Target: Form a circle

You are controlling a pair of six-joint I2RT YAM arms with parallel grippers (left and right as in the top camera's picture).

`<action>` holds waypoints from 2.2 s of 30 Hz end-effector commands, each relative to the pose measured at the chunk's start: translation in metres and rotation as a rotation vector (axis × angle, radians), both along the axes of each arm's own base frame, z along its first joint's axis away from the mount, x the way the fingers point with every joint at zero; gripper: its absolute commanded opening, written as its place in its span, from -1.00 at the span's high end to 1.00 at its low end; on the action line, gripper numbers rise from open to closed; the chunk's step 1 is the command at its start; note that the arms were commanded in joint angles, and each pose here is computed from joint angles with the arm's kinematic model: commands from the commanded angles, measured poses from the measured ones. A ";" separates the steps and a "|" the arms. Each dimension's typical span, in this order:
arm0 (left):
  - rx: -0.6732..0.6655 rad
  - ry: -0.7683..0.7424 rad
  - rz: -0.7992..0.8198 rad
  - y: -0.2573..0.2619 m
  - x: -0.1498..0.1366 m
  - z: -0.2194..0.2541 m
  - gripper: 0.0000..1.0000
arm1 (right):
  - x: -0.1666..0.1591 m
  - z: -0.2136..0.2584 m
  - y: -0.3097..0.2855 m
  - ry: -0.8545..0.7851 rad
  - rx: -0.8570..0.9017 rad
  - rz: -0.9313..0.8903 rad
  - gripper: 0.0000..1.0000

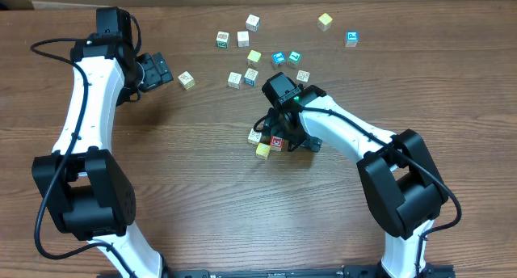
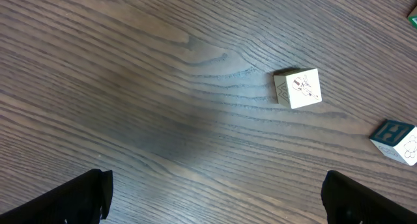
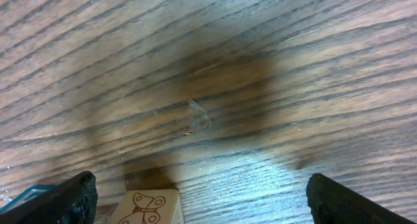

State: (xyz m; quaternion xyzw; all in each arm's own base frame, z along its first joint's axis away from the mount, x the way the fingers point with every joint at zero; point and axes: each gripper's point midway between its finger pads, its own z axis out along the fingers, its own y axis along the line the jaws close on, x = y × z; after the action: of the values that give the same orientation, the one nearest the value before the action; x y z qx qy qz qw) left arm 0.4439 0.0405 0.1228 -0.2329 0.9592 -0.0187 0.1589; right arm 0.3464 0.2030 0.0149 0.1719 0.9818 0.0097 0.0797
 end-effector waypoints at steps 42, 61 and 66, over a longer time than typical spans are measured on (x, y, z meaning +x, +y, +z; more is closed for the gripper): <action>-0.009 -0.012 0.004 -0.002 0.005 0.002 -0.99 | 0.004 0.001 -0.009 -0.014 -0.032 -0.079 -1.00; -0.009 -0.012 0.004 -0.002 0.005 0.002 -0.99 | 0.005 0.001 0.005 -0.006 0.023 0.038 -1.00; -0.009 -0.012 0.004 -0.002 0.005 0.002 -0.99 | 0.002 0.001 0.002 0.005 0.016 0.005 -1.00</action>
State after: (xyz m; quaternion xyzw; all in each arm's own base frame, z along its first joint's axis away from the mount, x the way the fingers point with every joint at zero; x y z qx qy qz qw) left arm 0.4440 0.0404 0.1227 -0.2328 0.9593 -0.0189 0.1589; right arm 0.3457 0.2052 0.0147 0.1648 0.9833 0.0147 0.0763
